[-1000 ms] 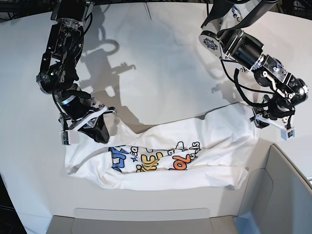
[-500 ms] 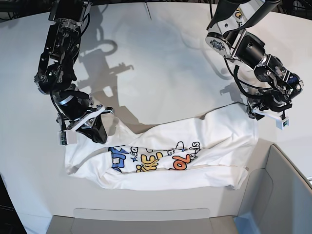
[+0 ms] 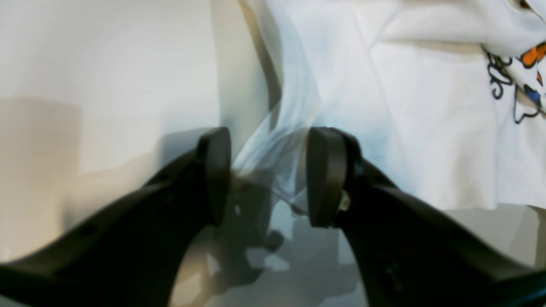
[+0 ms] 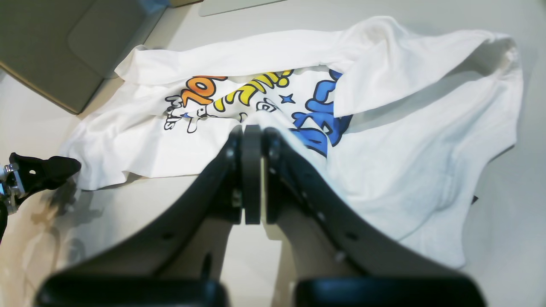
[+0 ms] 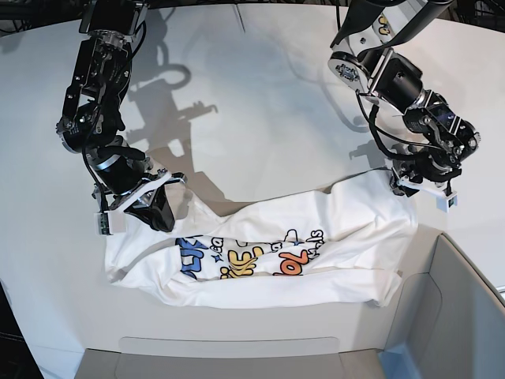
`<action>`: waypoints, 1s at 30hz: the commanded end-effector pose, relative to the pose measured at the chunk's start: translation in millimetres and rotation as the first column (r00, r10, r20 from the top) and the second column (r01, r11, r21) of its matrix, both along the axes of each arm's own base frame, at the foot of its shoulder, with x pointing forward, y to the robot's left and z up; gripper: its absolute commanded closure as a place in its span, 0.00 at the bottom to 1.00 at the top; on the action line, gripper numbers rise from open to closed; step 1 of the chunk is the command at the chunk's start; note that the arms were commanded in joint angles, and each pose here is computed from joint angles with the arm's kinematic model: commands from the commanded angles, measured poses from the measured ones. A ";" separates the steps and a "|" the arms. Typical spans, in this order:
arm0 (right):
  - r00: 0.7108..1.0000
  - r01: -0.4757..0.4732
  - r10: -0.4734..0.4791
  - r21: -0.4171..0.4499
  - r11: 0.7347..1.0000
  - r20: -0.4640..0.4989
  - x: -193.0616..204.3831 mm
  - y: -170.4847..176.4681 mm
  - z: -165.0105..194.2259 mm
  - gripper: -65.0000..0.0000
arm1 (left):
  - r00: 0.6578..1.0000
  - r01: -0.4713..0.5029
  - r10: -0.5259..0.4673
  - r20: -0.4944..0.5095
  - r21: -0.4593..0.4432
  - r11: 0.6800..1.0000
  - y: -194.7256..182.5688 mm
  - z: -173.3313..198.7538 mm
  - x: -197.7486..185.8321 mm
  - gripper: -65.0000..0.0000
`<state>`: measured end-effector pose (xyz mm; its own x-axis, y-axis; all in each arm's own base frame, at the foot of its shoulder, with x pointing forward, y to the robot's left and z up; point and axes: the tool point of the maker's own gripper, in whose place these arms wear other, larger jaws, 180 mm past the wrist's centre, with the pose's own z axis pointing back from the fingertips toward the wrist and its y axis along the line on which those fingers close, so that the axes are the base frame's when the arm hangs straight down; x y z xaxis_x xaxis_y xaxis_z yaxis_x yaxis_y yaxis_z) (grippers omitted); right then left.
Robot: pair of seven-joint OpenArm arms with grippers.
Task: Layout the t-shirt on the table in an organized manner, then fold the t-shirt properly
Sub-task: 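Lift the shirt with both grippers and fling it flat across the table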
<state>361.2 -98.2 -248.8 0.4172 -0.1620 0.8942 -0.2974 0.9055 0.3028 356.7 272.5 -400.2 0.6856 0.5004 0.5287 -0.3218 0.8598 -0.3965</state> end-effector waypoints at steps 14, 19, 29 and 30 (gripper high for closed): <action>0.974 0.015 0.001 -0.067 0.998 0.227 31.1 -21.4 78.5 1.00 | 0.999 -0.030 0.025 0.048 0.092 0.995 42.8 54.5 17.1 0.97; 0.945 0.050 -0.008 -0.119 0.992 0.326 58.4 -40.6 125.3 1.00 | 0.988 -0.096 0.069 0.140 0.195 0.976 86.7 135.4 33.8 0.97; 0.935 0.050 0.015 -0.173 0.984 0.353 83.7 -48.0 165.0 1.00 | 0.954 -0.183 0.114 0.276 0.240 0.953 128.6 211.9 48.4 0.97; 0.940 0.056 0.008 -0.177 0.983 0.342 82.4 -51.3 163.1 1.00 | 0.963 -0.175 0.113 0.246 0.244 0.954 128.0 199.3 42.7 0.97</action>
<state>442.6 -142.5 -112.4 0.1643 0.0162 0.9863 -0.3440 0.9380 0.0419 399.7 396.9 -207.8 0.4740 0.4196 0.7741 -0.3750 0.8916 -0.2537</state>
